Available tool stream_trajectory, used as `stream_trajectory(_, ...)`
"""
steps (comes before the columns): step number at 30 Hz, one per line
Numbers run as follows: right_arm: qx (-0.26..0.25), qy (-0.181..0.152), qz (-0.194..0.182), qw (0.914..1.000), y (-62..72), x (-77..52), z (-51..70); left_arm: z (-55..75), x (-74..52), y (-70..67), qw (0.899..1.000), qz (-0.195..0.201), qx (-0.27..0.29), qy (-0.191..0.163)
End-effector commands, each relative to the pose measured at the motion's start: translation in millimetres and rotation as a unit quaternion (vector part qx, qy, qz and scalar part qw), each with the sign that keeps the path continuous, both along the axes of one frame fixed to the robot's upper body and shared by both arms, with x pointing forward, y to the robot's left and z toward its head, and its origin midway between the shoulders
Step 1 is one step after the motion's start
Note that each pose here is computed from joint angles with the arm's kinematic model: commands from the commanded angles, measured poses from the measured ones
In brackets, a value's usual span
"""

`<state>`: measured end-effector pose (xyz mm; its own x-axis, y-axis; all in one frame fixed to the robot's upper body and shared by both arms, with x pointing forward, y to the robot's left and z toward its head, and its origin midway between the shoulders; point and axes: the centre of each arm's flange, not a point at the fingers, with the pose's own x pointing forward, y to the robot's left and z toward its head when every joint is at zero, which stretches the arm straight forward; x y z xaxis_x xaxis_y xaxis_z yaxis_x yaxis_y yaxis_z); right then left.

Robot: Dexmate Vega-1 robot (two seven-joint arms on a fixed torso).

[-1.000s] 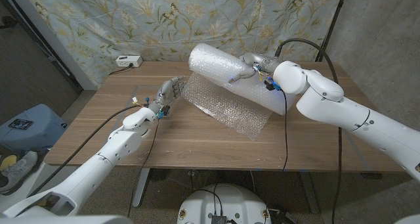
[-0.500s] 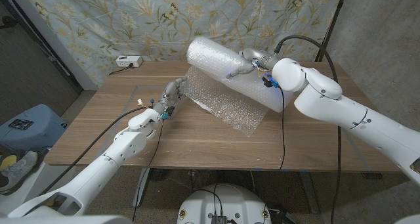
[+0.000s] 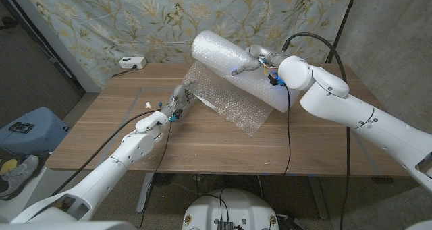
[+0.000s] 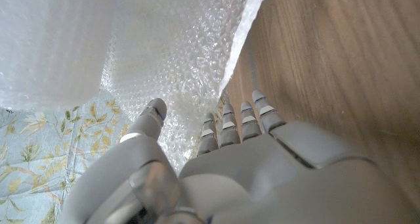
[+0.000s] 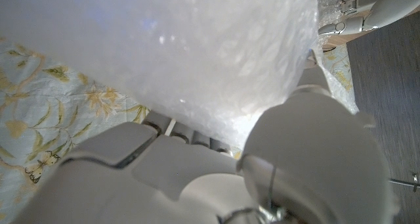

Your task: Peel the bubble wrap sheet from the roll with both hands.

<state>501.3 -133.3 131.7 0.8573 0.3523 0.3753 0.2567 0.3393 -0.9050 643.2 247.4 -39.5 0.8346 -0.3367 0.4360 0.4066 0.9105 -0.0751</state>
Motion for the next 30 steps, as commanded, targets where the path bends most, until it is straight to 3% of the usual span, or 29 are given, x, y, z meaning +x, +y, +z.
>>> stream_trajectory(1,0.01,-0.004,-0.003,0.9999,0.1,3.2,7.0,-1.9,2.0,-9.7,1.0,-0.013,-0.009,0.006)
stream_trajectory(14,0.036,-0.003,-0.002,0.9993,-2.8,11.2,17.4,-4.6,8.6,-22.1,1.0,-0.016,-0.021,0.01)
stream_trajectory(30,0.06,-0.008,0.013,0.9981,-3.7,6.4,22.1,-10.0,22.7,-42.8,0.998,-0.019,-0.049,0.025)
